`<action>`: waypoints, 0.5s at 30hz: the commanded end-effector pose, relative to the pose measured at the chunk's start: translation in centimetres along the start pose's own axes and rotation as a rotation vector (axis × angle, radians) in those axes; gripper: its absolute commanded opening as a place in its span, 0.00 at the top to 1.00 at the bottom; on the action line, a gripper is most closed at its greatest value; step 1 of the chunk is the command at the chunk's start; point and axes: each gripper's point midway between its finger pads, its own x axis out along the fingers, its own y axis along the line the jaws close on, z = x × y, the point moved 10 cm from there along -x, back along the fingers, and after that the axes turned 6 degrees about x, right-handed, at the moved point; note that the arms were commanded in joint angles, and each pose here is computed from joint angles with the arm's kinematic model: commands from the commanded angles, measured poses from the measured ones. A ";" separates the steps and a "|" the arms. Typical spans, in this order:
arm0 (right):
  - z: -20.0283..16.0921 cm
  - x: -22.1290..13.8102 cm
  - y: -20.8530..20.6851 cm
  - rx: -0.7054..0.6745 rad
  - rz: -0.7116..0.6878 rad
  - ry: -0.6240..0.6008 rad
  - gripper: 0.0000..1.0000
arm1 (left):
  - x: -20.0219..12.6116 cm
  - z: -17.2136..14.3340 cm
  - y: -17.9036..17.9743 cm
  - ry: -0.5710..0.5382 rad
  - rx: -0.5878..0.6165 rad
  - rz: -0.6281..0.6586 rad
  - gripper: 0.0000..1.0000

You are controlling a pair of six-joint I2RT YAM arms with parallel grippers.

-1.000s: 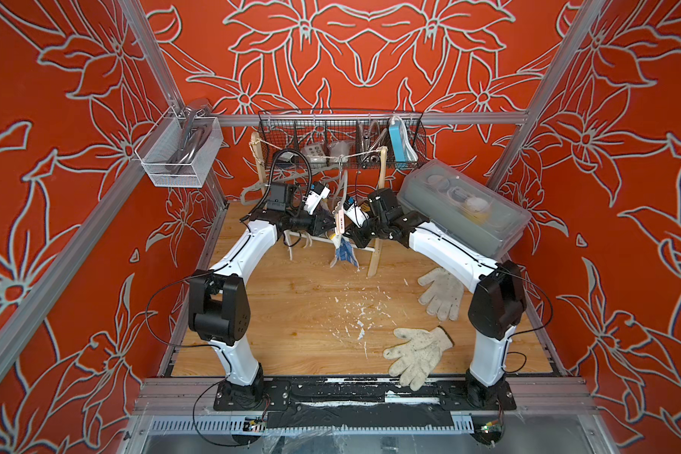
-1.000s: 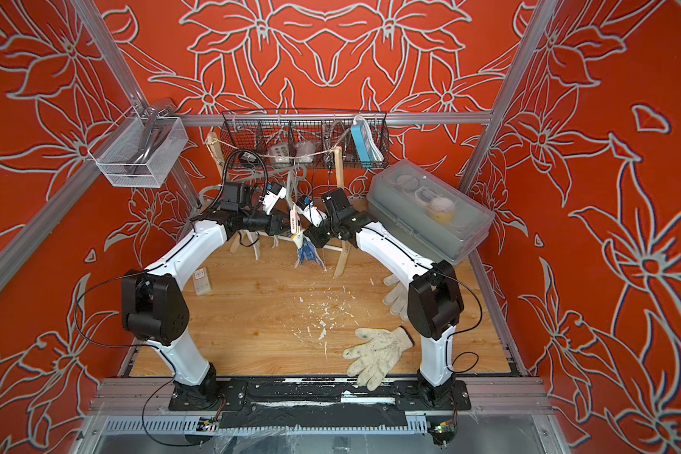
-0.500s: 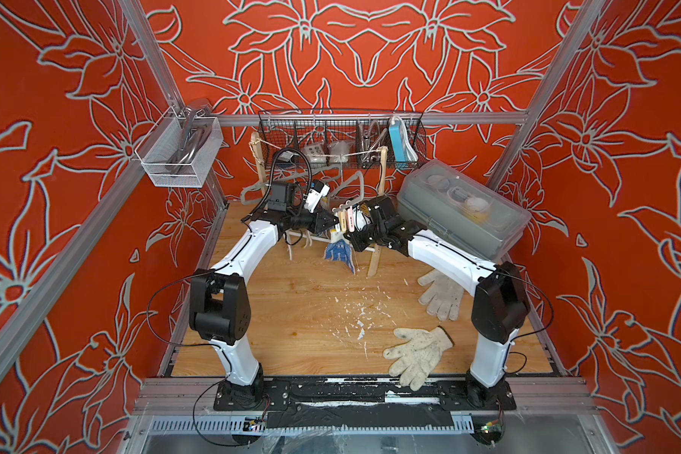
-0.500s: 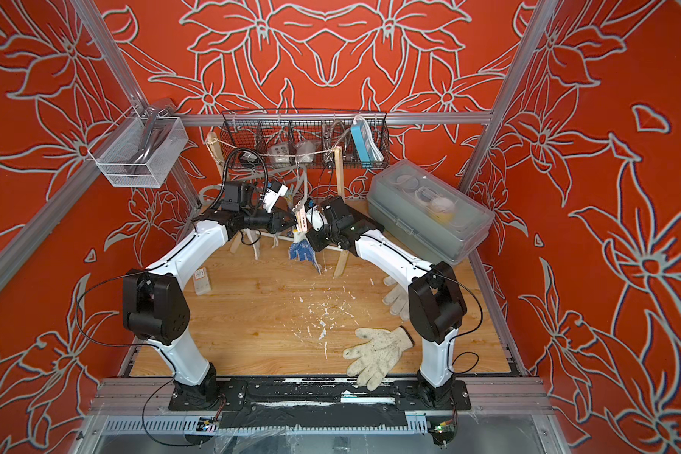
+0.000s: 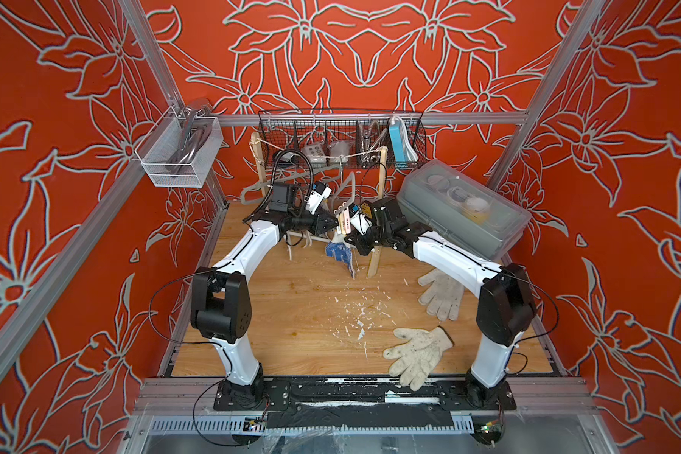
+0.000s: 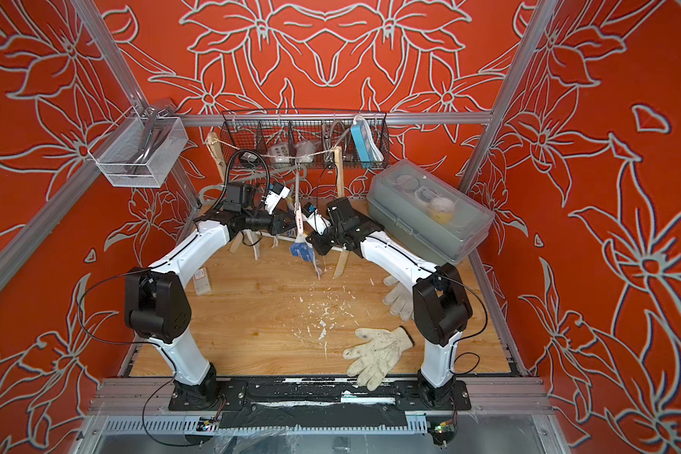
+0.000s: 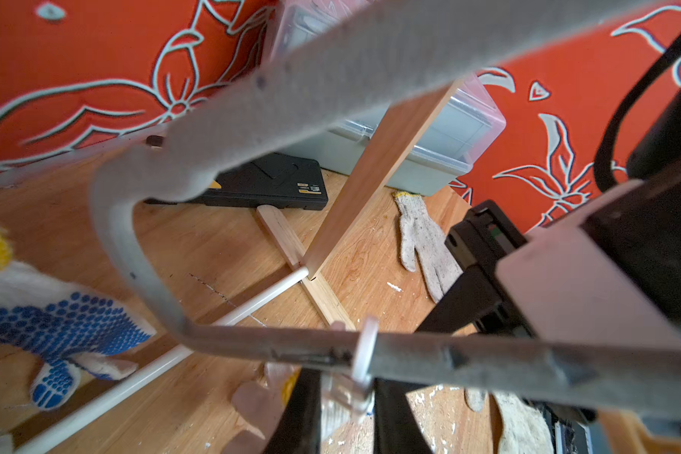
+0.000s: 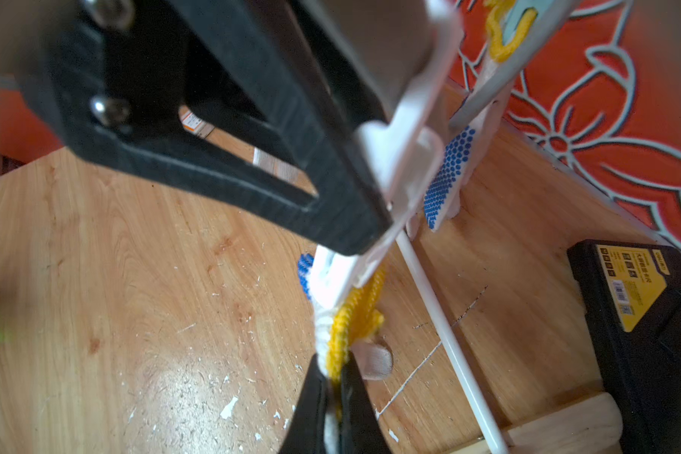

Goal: Clip the gloves onto a hanger to dry
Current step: Clamp the glove onto the hanger.

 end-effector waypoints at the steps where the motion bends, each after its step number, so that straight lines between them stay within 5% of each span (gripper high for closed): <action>1: 0.4 -1.7 0.5 -0.086 0.057 -0.012 1.00 | 0.2 0.4 -0.4 -0.011 0.035 -0.066 0.93; 15: 2.1 -2.1 -0.2 -0.051 0.055 -0.065 1.00 | 0.3 0.1 -0.6 -0.002 0.023 -0.105 0.93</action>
